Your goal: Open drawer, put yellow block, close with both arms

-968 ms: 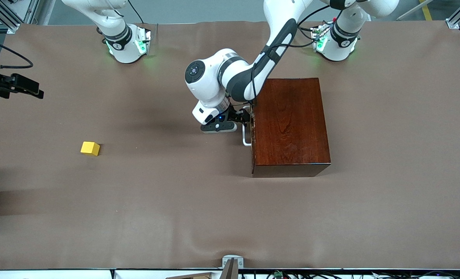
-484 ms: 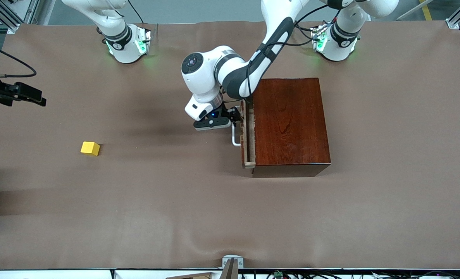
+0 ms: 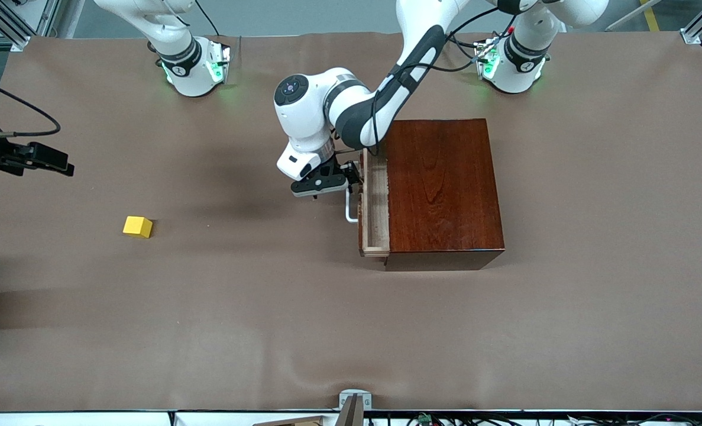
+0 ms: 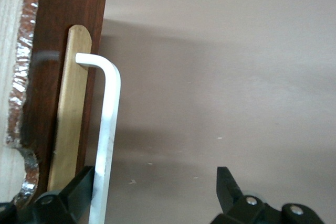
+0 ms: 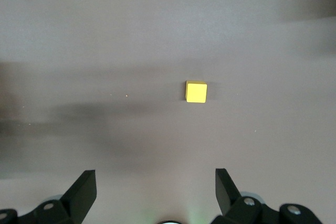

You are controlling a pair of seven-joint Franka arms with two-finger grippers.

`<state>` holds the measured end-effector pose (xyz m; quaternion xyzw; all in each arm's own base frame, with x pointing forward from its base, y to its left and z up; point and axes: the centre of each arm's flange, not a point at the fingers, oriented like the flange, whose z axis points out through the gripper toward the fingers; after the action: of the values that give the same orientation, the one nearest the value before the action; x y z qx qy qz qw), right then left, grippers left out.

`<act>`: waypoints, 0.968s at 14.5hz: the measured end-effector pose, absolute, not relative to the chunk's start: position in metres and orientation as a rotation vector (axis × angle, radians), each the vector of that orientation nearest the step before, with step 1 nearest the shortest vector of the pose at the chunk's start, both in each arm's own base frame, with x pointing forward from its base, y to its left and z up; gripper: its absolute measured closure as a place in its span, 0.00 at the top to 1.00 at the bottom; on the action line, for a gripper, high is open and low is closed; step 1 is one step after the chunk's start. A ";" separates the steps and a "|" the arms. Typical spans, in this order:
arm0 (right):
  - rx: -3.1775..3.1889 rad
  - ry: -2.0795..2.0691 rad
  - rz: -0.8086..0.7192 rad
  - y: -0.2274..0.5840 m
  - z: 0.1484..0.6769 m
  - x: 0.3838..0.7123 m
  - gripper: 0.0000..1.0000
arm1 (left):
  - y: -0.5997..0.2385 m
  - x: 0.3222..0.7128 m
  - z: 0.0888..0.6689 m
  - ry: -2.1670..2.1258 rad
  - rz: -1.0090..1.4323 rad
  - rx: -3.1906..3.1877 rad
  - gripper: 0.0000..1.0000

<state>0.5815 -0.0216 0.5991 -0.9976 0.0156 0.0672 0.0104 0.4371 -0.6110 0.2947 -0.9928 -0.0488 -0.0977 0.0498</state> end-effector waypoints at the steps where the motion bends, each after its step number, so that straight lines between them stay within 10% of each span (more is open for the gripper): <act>1: -3.113 0.050 0.212 -0.022 0.597 0.583 1.00 | -0.613 0.436 0.295 -0.150 -0.305 -3.031 1.00; 14: -3.081 0.204 0.350 -0.085 0.518 0.614 1.00 | -0.634 0.428 0.300 -0.154 -0.366 -3.131 1.00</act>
<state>0.6137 -0.0848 0.5176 -0.9913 0.0657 0.1125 0.0172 0.4278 -0.6338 0.2998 -0.9920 -0.0487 -0.1160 -0.0070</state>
